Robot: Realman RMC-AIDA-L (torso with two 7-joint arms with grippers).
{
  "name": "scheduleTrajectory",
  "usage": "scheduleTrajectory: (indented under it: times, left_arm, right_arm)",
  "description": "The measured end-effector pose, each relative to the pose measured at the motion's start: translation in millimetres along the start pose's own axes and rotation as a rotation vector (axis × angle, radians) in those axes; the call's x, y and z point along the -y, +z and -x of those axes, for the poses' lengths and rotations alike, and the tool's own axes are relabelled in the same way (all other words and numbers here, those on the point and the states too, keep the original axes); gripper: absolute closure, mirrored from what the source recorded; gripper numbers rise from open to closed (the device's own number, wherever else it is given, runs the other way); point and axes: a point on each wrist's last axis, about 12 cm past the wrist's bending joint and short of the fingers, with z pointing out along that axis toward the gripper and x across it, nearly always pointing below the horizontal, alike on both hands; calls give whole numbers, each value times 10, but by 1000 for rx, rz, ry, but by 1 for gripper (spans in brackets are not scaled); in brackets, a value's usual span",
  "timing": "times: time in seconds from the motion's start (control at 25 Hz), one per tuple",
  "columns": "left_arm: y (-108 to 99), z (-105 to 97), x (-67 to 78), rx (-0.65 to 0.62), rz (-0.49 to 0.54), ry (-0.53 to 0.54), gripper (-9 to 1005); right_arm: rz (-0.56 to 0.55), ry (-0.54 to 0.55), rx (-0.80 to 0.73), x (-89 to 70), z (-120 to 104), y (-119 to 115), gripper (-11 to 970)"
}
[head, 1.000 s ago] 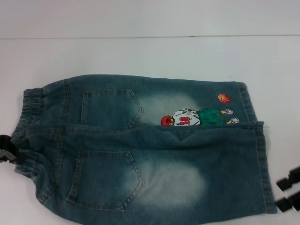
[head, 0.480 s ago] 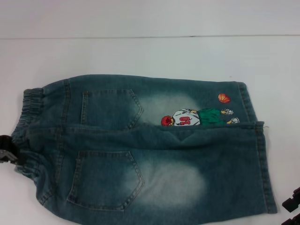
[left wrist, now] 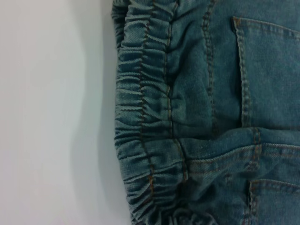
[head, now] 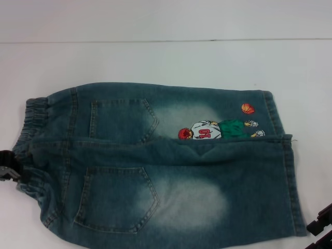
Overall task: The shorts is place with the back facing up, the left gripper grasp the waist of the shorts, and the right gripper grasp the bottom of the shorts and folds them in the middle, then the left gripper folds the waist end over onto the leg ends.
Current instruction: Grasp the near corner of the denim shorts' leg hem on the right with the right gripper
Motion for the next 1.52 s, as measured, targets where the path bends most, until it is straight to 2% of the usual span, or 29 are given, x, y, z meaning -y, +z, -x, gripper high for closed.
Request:
scheduleTrajectory:
  times: [0.84,1.04,1.52]
  left_arm:
    - [26,-25,-4,-4,-6,1,954]
    - [29,-24,-3,-4,-6,4,954]
    - [29,-22,2,-3,-9,5,954]
  right_arm:
    - [-11,-44,42,-5,194,48,213]
    - [-6,-56,37,-19,221,70,239]
    - [-21,-60,37,-5,232,92,634]
